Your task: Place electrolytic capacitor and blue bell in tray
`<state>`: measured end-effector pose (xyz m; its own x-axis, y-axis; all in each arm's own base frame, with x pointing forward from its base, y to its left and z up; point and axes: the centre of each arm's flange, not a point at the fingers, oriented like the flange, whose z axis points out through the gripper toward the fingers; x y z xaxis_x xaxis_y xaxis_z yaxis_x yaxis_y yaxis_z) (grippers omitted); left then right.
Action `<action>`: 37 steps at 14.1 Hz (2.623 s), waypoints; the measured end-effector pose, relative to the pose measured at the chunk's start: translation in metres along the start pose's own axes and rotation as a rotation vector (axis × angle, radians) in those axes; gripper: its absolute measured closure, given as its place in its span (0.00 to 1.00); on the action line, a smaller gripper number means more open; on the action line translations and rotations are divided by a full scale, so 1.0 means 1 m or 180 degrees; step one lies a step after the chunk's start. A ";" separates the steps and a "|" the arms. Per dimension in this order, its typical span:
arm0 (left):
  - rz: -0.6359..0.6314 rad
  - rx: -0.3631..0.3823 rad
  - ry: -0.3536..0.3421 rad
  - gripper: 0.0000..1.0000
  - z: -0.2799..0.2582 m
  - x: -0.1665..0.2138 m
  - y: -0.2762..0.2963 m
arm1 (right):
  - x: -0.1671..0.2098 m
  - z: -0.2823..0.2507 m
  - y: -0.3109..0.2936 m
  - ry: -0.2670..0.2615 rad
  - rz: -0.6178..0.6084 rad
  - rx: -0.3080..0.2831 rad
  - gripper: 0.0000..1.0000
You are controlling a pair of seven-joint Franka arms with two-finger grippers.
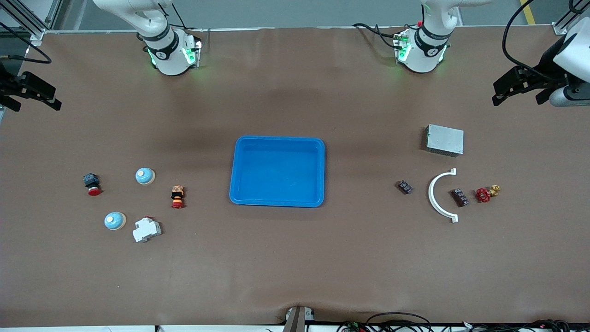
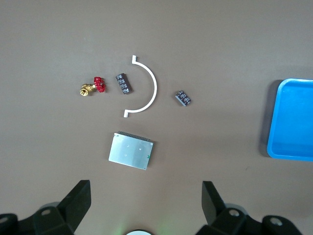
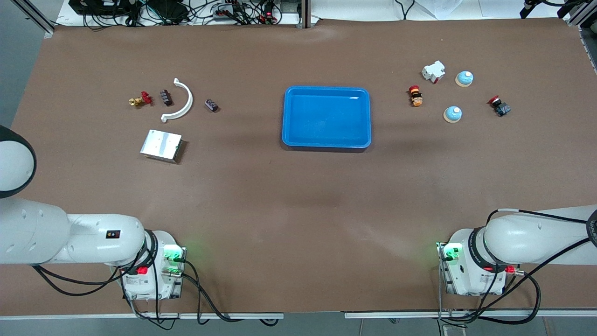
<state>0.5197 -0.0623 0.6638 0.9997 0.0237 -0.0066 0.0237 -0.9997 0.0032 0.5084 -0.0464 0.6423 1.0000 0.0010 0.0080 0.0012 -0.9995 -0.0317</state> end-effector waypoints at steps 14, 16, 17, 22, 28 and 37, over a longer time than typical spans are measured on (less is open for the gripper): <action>-0.0110 0.0020 -0.0497 0.00 0.126 0.050 0.005 | 0.000 0.000 0.000 -0.0005 0.0005 -0.0001 0.00; -0.0212 0.0025 -0.0455 0.00 0.154 0.050 0.012 | 0.000 0.000 0.001 -0.0019 0.0006 0.0000 0.00; -0.0294 0.0028 -0.0426 0.00 0.168 0.049 0.017 | 0.000 0.000 0.000 -0.0024 0.0006 0.0000 0.00; -0.0769 0.0010 -0.0237 0.00 0.226 0.034 0.069 | 0.000 0.002 -0.007 -0.0042 -0.0039 -0.0001 0.00; -0.1301 0.0003 -0.0179 0.04 0.305 0.002 0.085 | 0.011 0.020 -0.013 -0.0157 -0.0077 -0.0010 0.00; -0.2065 -0.0192 -0.0015 0.24 0.394 -0.010 0.076 | 0.077 0.169 -0.005 -0.0380 -0.0341 -0.0173 0.00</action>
<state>0.5093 -0.1395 0.2703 0.7822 0.6223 -0.0306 0.6229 -0.7805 0.0532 0.5867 -0.0358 0.4742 0.9880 0.1081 -0.1106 0.1106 -0.9937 0.0170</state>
